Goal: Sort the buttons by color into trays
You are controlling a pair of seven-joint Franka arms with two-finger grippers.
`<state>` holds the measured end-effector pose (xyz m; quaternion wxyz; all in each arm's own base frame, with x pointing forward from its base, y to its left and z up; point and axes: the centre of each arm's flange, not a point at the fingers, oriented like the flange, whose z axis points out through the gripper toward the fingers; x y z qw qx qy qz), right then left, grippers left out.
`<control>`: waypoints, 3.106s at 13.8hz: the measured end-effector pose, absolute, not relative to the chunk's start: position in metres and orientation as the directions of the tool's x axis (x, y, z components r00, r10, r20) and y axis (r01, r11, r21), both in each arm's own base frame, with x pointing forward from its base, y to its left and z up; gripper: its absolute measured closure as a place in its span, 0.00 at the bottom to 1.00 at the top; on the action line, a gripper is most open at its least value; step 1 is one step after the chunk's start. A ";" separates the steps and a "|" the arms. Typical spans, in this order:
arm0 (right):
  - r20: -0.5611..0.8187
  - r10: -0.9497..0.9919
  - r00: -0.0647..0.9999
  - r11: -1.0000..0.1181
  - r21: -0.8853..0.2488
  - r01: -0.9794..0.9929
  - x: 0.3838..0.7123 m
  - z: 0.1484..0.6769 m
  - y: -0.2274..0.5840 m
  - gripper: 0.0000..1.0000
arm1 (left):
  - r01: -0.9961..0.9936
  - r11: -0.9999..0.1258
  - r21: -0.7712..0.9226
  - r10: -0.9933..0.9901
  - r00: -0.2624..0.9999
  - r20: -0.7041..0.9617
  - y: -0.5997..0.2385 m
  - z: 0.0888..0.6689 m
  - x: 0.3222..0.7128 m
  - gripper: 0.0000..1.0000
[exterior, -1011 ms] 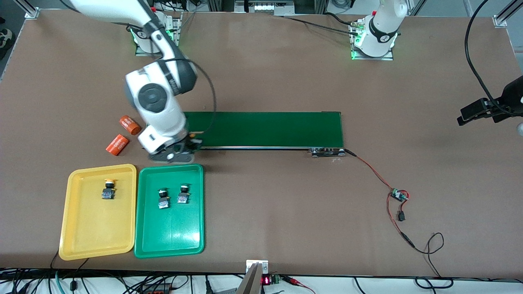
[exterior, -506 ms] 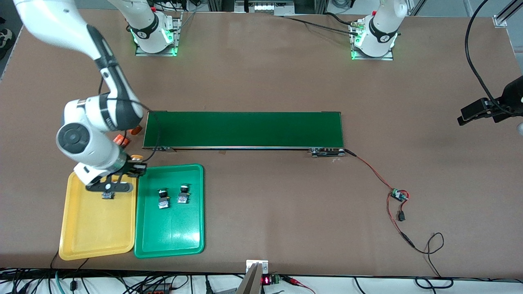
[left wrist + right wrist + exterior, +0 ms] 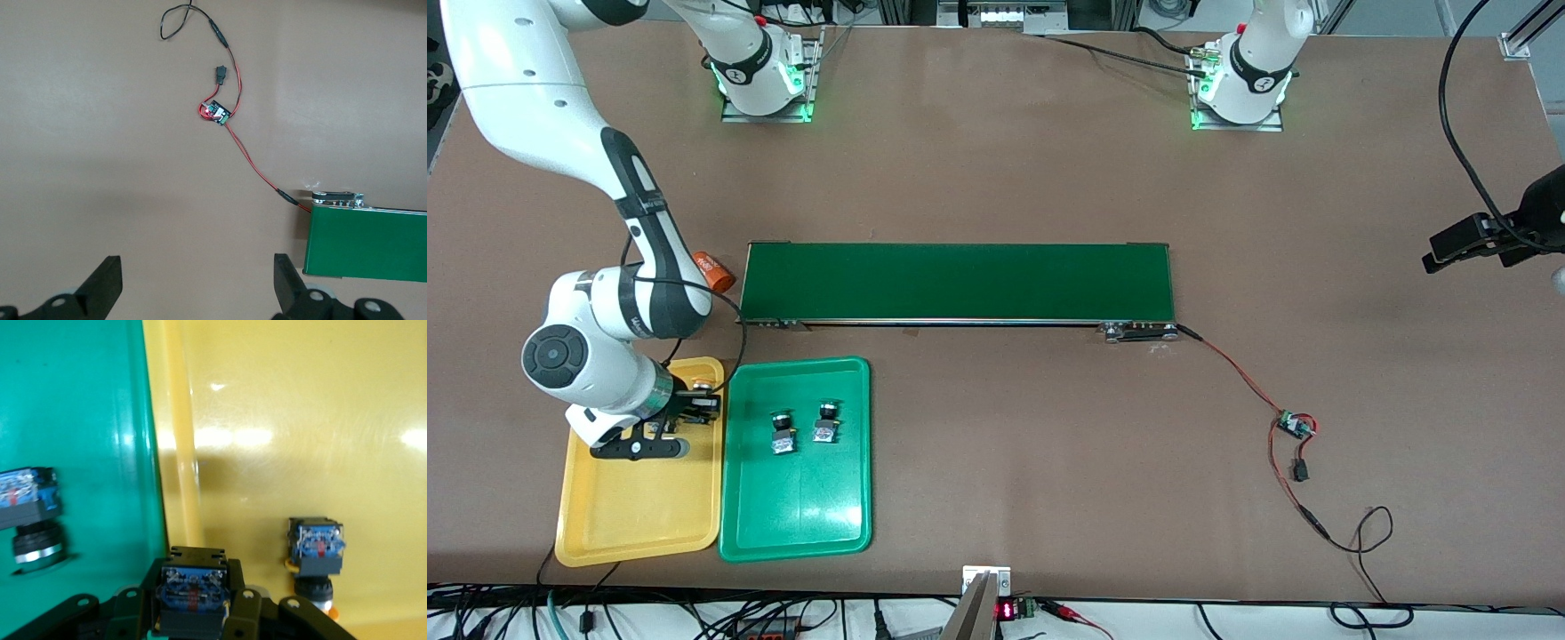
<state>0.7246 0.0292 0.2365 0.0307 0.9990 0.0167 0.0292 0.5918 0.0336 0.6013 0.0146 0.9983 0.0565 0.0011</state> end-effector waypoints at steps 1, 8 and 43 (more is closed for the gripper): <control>0.064 0.040 0.997 -0.997 0.062 0.036 0.726 0.232 0.025 0.59 | 0.113 -0.993 0.029 0.113 0.994 0.001 0.034 0.601 0.592 0.00; 0.059 0.065 0.996 -0.996 0.067 0.061 0.726 0.217 0.001 0.59 | 0.113 -0.993 0.029 0.113 0.994 0.001 0.034 0.601 0.592 0.00; -0.140 0.009 0.990 -0.996 0.081 0.020 0.598 0.554 0.021 0.00 | 0.113 -0.993 0.029 0.113 0.994 0.000 0.034 0.601 0.592 0.00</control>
